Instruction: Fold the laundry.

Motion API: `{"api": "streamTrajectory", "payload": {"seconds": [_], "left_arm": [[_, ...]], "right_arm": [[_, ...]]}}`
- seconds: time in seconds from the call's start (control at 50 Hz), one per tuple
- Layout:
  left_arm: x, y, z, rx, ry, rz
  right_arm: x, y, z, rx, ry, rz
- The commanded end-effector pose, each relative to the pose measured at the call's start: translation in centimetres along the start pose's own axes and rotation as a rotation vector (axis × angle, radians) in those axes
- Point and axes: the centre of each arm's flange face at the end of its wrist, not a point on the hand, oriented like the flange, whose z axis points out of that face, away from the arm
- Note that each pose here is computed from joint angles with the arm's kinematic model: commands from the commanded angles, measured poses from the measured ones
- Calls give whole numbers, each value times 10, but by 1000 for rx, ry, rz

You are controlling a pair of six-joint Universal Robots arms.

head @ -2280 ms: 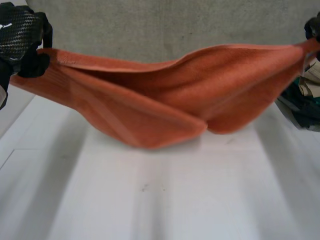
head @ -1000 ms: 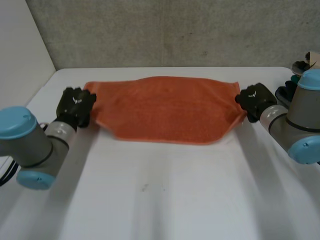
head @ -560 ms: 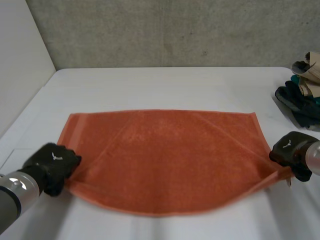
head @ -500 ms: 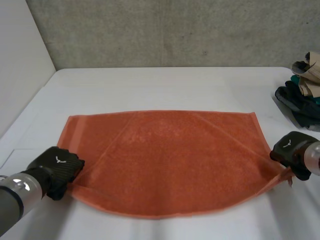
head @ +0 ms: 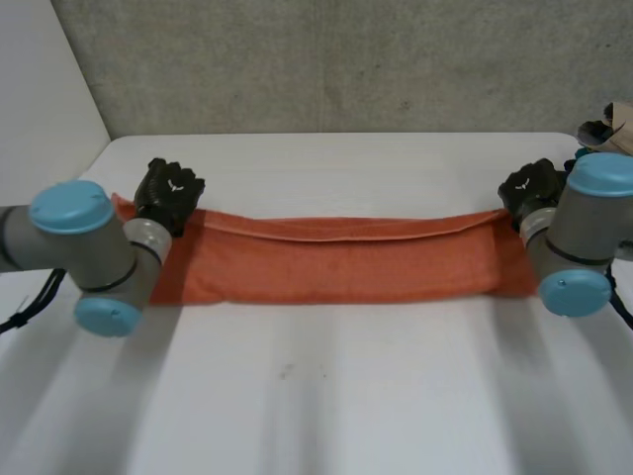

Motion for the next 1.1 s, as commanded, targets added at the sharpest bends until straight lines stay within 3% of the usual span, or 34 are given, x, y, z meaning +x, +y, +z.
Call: {"api": "streamTrajectory", "payload": {"seconds": [0.02, 0.16, 0.24, 0.4, 0.48, 0.6, 0.7, 0.86, 1.1], "left_arm": [[8, 12, 36, 41, -85, 50], [22, 11, 41, 45, -97, 89], [28, -11, 35, 89, -85, 82], [-6, -45, 14, 118, -123, 22], [-28, -64, -18, 120, -119, -67], [-36, -66, -57, 92, -87, -209], [-23, -60, -83, 69, -7, -317], [-9, -55, -94, 53, 58, -341], [-6, -56, -95, 55, 64, -341]], "right_arm": [[-12, 4, 31, 47, 71, -3], [-23, 10, 42, 27, 100, -4], [-15, -1, 36, 11, 135, 25], [51, -47, -11, 120, 156, 284], [67, -65, -53, 190, 28, 365], [61, -31, -74, 11, -122, 435], [56, -5, -80, -128, -186, 574], [21, 23, -65, -187, -278, 627], [0, 47, -44, -179, -239, 570]]}}
